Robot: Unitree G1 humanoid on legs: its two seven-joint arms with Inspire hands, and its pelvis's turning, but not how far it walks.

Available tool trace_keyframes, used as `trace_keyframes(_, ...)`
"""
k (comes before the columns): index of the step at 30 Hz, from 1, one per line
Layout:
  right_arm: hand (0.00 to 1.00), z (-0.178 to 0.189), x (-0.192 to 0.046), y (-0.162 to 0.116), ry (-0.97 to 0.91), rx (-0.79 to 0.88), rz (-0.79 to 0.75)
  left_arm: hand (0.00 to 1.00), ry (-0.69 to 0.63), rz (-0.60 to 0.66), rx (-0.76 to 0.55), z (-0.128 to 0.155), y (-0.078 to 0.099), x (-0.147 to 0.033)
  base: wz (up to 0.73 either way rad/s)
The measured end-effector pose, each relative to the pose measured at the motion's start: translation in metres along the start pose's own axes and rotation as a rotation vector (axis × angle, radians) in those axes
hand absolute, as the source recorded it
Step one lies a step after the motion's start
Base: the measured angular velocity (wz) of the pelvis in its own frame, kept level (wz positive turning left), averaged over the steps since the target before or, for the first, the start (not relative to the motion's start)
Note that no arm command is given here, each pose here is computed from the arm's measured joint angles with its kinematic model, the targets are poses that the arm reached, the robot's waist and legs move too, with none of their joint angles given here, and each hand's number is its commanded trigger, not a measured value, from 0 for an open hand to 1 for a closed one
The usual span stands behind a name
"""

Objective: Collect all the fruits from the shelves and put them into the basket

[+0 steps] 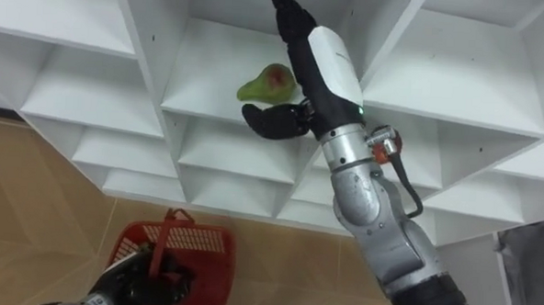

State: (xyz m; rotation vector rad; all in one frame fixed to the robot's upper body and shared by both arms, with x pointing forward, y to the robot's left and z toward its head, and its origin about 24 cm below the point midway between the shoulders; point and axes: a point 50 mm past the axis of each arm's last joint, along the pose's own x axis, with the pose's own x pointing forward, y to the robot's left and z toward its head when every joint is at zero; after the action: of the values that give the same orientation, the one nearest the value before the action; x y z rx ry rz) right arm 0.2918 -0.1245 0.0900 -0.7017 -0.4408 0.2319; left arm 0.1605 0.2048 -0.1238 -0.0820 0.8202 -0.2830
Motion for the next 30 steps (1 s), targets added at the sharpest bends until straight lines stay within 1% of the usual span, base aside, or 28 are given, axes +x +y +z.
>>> trace_keyframes(4,0.00,-0.019,0.002,-0.003,0.086,-0.005,0.064,1.00,0.008,-0.006,-0.005,0.001,0.000,0.001,0.00)
trace_keyframes(12,0.00,-0.041,0.001,0.000,0.195,-0.021,0.141,1.00,0.010,-0.019,0.026,0.007,0.004,0.002,0.06)
trace_keyframes(16,0.00,-0.047,0.005,-0.001,0.221,-0.032,0.168,1.00,0.021,-0.023,0.051,0.008,0.006,0.001,0.02)
trace_keyframes(22,0.00,-0.059,0.010,-0.004,0.278,-0.102,0.194,1.00,0.029,-0.023,0.052,0.010,0.008,0.002,0.06)
trace_keyframes(30,0.00,-0.067,0.013,-0.007,0.317,-0.117,0.181,1.00,0.031,-0.021,0.050,0.009,0.007,0.002,0.07)
